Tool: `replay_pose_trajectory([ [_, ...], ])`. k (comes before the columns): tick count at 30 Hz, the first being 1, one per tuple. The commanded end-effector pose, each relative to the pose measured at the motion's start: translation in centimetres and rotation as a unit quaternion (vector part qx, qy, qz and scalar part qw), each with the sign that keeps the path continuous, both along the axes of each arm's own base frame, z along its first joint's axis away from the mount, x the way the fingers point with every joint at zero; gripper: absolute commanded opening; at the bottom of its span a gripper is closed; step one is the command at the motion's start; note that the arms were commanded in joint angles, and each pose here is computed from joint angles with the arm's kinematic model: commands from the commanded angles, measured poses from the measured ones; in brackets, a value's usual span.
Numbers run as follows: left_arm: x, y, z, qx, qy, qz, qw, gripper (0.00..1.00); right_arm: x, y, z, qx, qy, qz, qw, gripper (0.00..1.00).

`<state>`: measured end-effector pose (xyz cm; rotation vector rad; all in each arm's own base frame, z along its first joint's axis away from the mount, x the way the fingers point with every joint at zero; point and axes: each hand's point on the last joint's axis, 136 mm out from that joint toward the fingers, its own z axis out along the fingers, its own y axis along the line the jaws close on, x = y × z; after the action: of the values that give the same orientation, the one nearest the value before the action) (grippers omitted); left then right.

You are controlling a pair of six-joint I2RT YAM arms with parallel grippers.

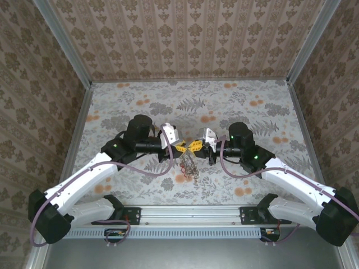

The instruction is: Put the keys on the keyring

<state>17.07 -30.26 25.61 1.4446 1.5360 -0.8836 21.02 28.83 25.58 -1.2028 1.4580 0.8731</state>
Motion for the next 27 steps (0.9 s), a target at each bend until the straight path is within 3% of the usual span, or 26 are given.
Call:
replay_pose_trajectory([
  [1,0.2,-0.2,-0.8,0.013,-0.008,-0.004,1.0,0.12,-0.3,0.1,2.9,0.028,-0.039,0.013,0.999,0.0],
  [4,0.1,-0.4,-0.5,0.012,-0.018,-0.011,1.0,0.0,-0.3,0.1,2.8,0.027,-0.037,0.013,0.999,0.0],
  [10,0.0,0.0,0.3,0.022,-0.048,-0.009,0.999,0.0,-0.7,-0.5,1.4,-0.025,-0.043,0.019,0.999,0.0],
  [19,-0.6,0.6,0.4,0.059,-0.052,-0.021,0.997,0.0,-1.3,-1.9,-0.3,-0.137,-0.073,0.044,0.987,0.26],
  [27,-0.9,0.3,1.1,0.056,-0.059,-0.029,0.996,0.0,-1.4,-1.4,-0.7,-0.143,-0.062,0.06,0.986,0.34],
])
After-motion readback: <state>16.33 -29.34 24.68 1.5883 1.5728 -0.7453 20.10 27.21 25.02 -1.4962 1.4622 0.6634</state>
